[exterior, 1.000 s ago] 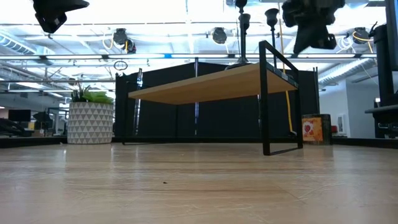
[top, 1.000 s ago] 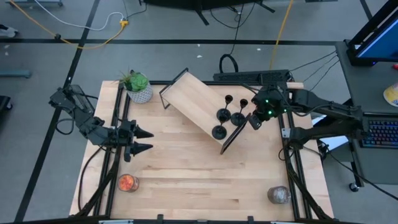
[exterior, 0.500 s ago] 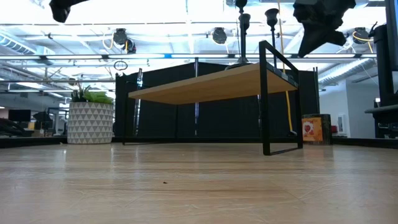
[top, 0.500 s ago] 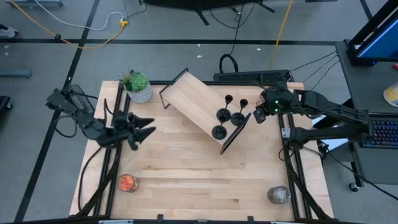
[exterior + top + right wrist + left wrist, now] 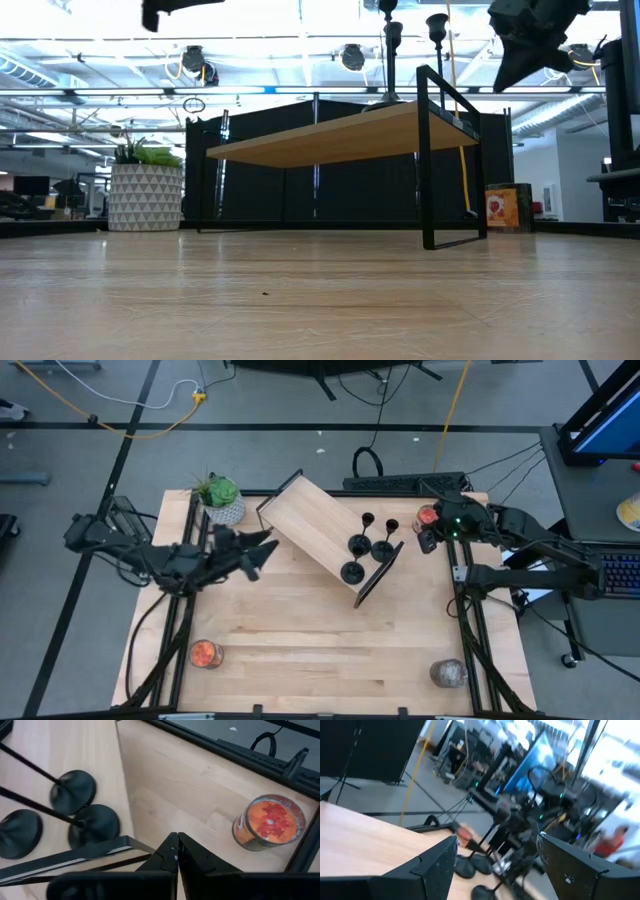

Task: Pick & Place candle stick holders
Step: Adjust the black candlestick on the shelf

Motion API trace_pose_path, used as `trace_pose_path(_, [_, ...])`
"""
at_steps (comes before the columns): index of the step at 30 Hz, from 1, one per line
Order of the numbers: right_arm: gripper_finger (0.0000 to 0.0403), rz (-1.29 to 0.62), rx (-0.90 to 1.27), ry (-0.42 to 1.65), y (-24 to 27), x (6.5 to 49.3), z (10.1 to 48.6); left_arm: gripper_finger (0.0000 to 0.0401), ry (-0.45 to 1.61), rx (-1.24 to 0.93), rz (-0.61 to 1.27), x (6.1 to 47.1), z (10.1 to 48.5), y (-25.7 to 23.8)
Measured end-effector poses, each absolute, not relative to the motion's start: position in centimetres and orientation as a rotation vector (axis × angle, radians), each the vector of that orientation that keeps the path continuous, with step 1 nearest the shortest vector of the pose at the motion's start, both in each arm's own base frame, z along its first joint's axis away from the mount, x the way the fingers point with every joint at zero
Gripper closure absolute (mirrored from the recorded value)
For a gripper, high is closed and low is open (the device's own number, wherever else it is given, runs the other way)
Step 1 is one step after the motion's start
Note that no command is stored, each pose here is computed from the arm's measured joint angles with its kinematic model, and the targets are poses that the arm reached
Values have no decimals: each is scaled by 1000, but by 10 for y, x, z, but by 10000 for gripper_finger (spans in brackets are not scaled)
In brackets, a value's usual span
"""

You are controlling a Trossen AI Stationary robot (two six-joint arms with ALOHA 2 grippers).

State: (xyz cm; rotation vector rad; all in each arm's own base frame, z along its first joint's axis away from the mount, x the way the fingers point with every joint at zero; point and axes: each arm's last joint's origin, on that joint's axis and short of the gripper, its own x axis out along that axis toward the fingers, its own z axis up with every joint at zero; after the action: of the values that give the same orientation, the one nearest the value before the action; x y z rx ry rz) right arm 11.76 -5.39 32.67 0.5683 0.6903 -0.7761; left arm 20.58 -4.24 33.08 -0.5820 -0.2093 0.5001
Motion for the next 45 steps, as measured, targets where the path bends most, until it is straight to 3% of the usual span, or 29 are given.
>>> trace_pose_path(13, [403, -726, 610, 594, -49, 104, 311, 119, 184, -442, 444, 269, 312, 24])
trace_pose_path(28, [403, -657, 542, 525, -37, 79, 319, 119, 153, -237, 297, 315, 279, 66])
trace_pose_path(45, [403, -619, 504, 311, -14, 23, 319, 119, 193, -154, 247, 316, 270, 88])
